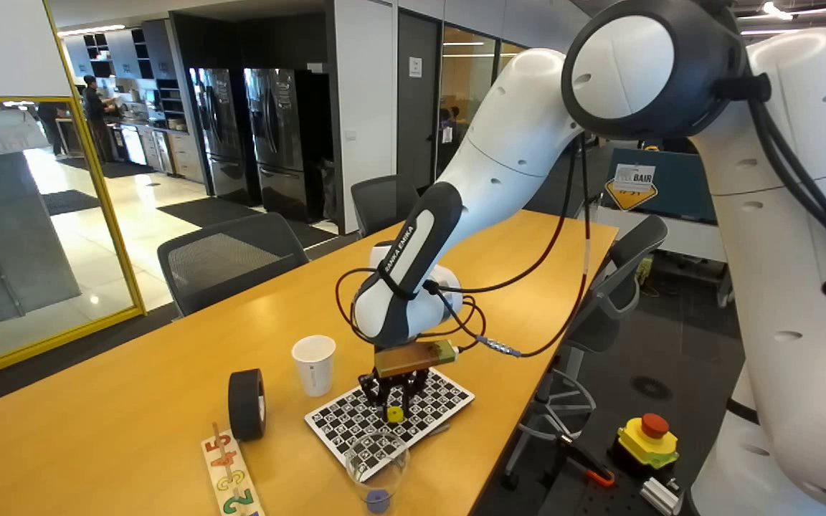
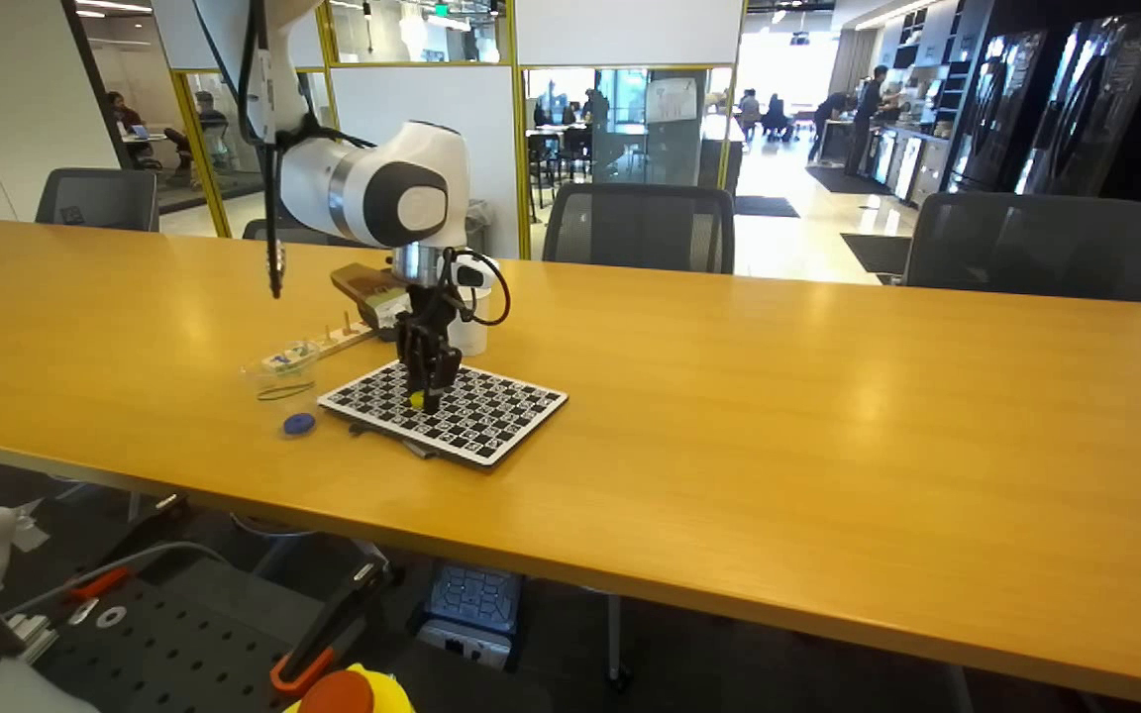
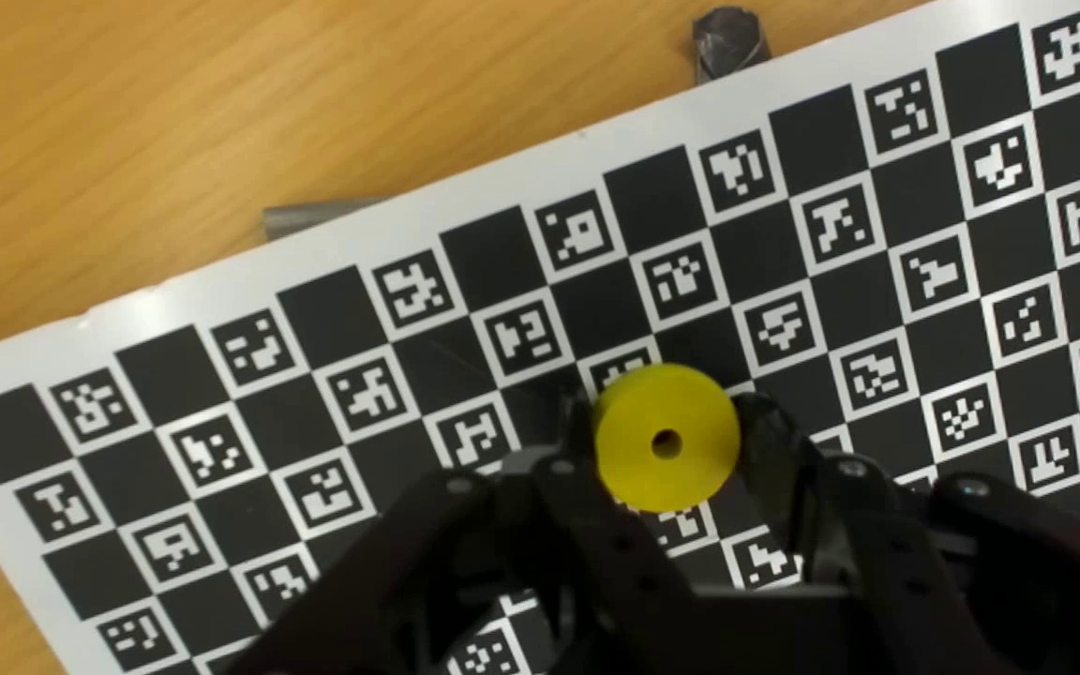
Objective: Place the yellow rings inside the white cup, put the blue ring inside the clear cup
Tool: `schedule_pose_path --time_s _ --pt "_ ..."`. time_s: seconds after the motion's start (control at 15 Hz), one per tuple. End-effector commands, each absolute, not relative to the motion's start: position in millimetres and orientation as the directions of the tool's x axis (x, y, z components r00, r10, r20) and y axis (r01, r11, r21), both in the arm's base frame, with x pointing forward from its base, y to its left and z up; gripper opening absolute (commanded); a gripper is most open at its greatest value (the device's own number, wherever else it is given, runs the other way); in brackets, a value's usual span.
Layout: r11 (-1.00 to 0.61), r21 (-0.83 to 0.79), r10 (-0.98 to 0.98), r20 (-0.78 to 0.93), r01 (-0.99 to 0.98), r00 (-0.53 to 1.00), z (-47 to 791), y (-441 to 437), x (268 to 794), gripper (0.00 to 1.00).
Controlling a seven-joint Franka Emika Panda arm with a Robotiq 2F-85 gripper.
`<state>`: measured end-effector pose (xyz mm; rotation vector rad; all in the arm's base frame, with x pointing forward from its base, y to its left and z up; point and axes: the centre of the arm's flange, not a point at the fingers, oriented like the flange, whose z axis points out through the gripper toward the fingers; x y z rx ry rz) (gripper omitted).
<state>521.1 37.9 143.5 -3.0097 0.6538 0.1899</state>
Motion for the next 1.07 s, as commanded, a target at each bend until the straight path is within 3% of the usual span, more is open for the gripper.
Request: schedule_pose_path --time_s 0.0,0.33,1.0 --pt "-0.909 -0.051 -0.406 -0.125 -0.414 0.905 141.2 36.3 522.6 0.17" --pt "-0.916 -0.052 -0.396 -0.048 -0.399 0.917 184.1 37.0 536.0 0.17" --pt "-0.963 -0.043 -0.269 0.138 -0.265 0.953 270.2 80.7 615.3 0.17"
